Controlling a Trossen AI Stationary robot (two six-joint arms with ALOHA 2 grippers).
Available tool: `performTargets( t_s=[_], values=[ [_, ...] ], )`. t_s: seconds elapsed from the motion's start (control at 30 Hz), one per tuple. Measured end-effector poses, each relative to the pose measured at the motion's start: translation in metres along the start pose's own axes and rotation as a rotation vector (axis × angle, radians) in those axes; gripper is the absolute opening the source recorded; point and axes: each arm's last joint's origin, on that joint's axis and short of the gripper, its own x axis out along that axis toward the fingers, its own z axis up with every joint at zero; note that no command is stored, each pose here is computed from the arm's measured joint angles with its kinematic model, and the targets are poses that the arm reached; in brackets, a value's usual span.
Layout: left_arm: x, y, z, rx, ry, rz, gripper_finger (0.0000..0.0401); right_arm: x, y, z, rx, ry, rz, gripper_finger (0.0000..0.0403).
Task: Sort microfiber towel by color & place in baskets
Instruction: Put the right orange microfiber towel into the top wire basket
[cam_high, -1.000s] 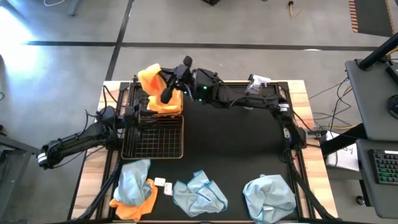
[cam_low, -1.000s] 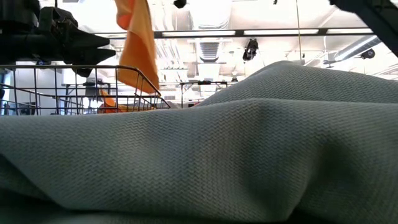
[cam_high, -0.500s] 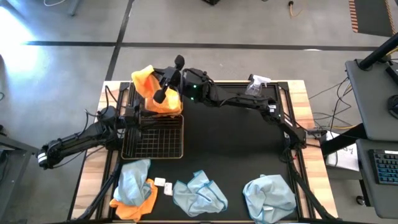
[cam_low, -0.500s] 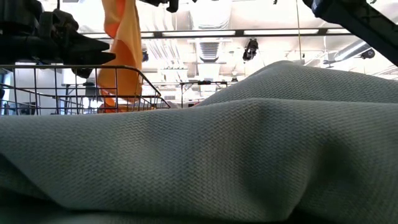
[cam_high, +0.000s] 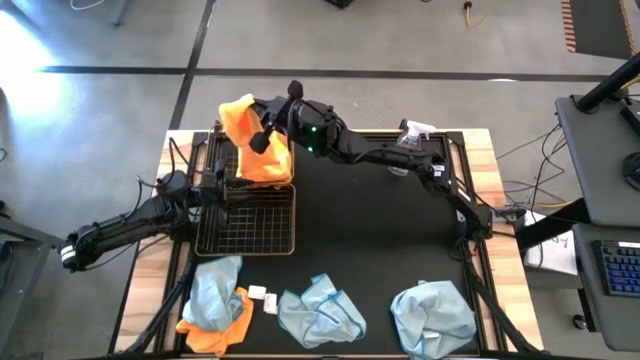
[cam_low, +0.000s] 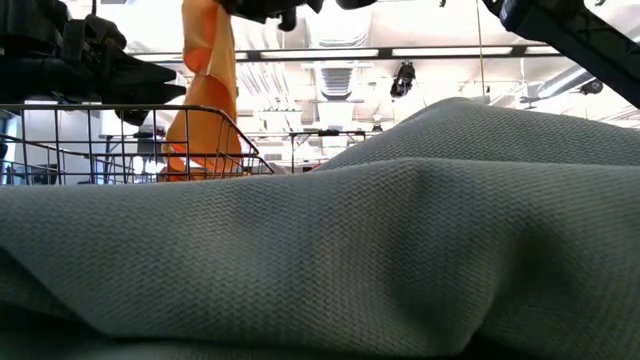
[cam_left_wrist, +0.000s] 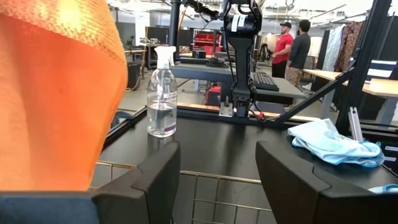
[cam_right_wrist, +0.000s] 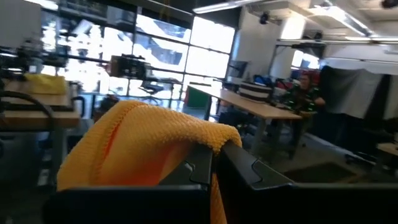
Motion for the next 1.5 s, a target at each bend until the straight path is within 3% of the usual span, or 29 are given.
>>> performTargets(
  t_s=[0.3,0.67,0.97,1.27,1.5],
  values=[
    [0.000,0.000,0.000,0.001,-0.004,0.000,0.0194,0.005,-0.013,-0.015,0.011,0.104,-0.050,0.0009],
    [0.000,0.000,0.000,0.001,-0.003,0.000,0.0194,0.000,-0.008,-0.043,0.063,0.360,0.113,0.0009],
    [0.000,0.000,0.001,0.002,-0.006,0.000,0.0194,-0.004,-0.004,-0.050,0.058,0.434,0.180,0.0010],
    [0.000,0.000,0.001,0.002,-0.007,0.000,0.0194,-0.006,-0.002,-0.054,0.110,0.485,0.280,0.0062],
    [0.000,0.000,0.001,0.002,-0.007,0.000,0.0194,-0.012,0.000,-0.062,0.100,0.583,0.289,0.0108]
  ],
)
